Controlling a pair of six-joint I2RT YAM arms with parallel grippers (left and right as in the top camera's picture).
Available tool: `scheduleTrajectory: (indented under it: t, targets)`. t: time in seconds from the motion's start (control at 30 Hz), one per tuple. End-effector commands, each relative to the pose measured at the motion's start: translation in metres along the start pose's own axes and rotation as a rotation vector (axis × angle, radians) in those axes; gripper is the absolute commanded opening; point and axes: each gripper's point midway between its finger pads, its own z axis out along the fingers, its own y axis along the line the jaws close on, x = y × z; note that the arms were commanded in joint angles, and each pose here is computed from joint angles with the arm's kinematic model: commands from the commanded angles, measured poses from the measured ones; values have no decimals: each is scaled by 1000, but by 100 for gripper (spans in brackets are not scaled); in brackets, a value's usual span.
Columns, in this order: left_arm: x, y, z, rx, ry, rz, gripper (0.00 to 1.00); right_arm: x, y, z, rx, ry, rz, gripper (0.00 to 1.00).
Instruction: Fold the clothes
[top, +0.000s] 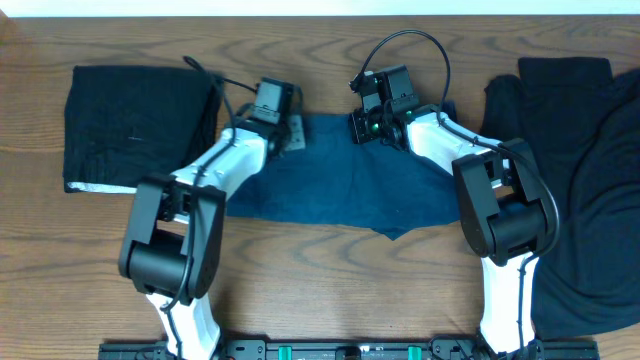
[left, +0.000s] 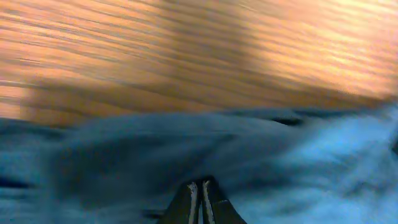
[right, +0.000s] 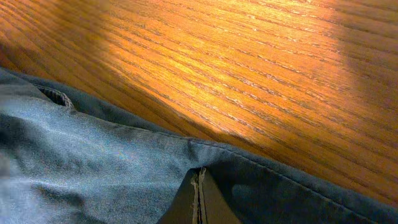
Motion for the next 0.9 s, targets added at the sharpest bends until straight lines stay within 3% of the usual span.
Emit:
scheduleTrajectory:
  t: [0.0, 0.33, 0.63, 0.87]
  targets:
    - [-10, 27, -8, -61, -24, -27, 6, 43, -13, 19, 39, 117, 31, 1]
    - [-24, 70, -8, -107, -44, -111, 6, 46, -13, 19, 41, 129, 34, 2]
    - [-7, 89, 15, -144, 18, -135, 6, 47, -14, 19, 41, 132, 36, 1]
    - [-31, 79, -9, -112, -54, -113, 6, 10, -18, -6, 47, 31, 18, 4]
